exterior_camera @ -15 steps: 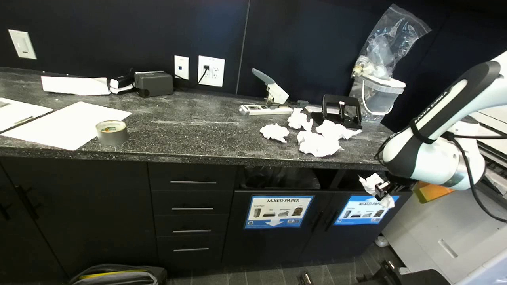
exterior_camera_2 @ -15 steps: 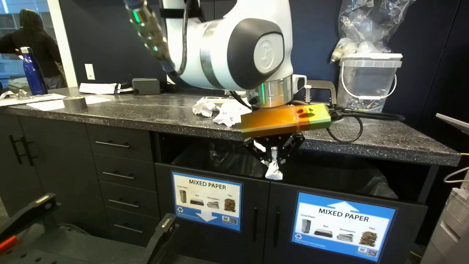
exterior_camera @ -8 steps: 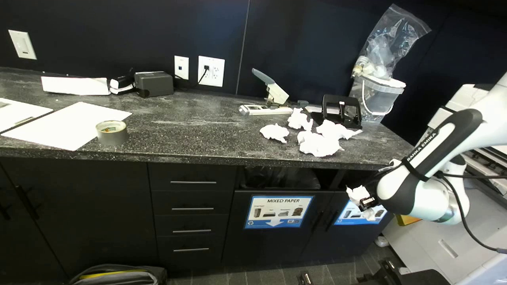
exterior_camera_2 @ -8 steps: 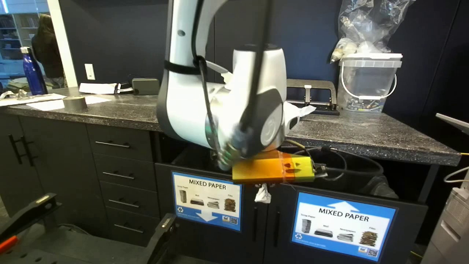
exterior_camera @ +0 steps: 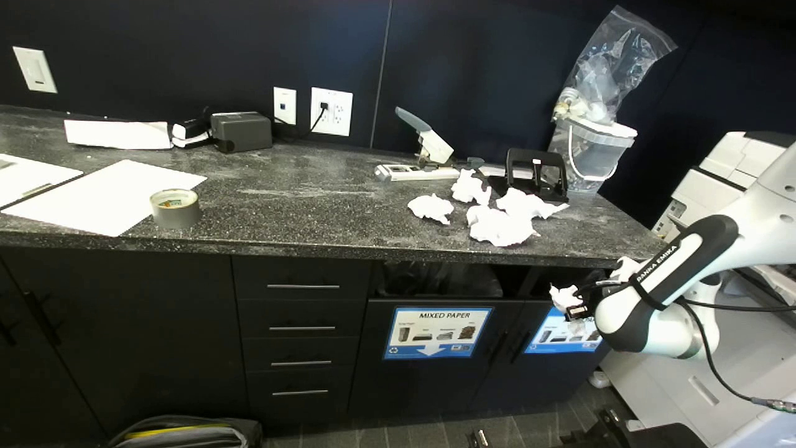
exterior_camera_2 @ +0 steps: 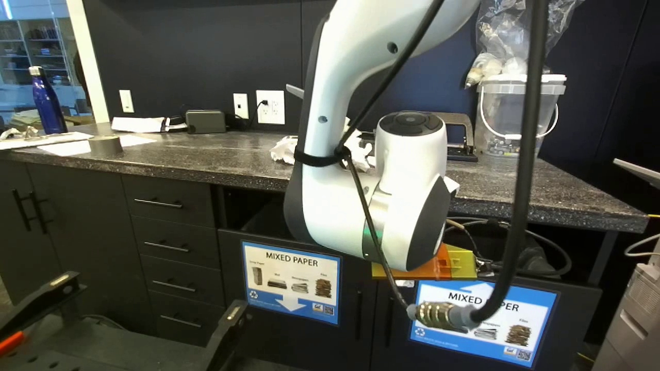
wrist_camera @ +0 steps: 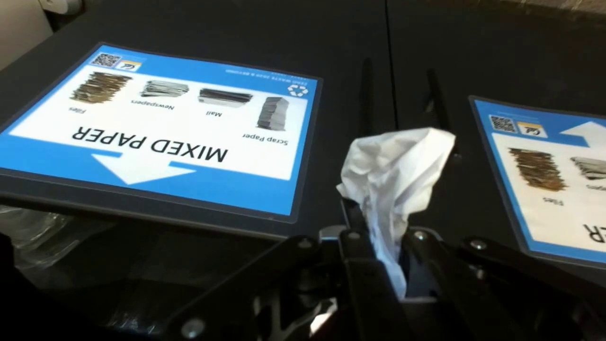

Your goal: Put the tissue into the rubbish bin.

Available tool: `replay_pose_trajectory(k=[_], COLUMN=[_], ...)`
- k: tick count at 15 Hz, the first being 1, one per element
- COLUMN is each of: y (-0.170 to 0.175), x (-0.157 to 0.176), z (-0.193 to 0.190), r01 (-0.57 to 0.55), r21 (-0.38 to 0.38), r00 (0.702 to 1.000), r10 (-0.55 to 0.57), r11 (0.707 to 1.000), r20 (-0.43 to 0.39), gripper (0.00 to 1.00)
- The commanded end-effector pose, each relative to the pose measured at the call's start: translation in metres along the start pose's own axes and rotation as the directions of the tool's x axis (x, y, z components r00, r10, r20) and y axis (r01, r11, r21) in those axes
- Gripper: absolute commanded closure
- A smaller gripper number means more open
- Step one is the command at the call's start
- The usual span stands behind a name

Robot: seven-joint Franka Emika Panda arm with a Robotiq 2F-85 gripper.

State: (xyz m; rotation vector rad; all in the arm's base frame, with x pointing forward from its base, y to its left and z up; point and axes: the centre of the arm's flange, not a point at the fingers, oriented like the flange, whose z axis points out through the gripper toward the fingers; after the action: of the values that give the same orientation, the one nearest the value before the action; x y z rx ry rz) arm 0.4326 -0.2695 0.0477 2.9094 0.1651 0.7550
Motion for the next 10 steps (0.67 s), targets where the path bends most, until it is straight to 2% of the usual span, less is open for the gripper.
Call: replay_pose_trajectory(k=[1,6,10], y=[0.023,0.043,0.063], x=[0.016,0.02,0.015], z=[0.036,0.065,0.074], r01=[-0.036,-0.069,-0.074], r21=[-0.014,0.026,0.053], r00=[0.996,0.986,0.972], r10=[0.035,0.072,0.084], r11=[0.999,0.997,0.996], r20=[-0.076,-0.152,-0.219], gripper=[0.87,0.87,0.87])
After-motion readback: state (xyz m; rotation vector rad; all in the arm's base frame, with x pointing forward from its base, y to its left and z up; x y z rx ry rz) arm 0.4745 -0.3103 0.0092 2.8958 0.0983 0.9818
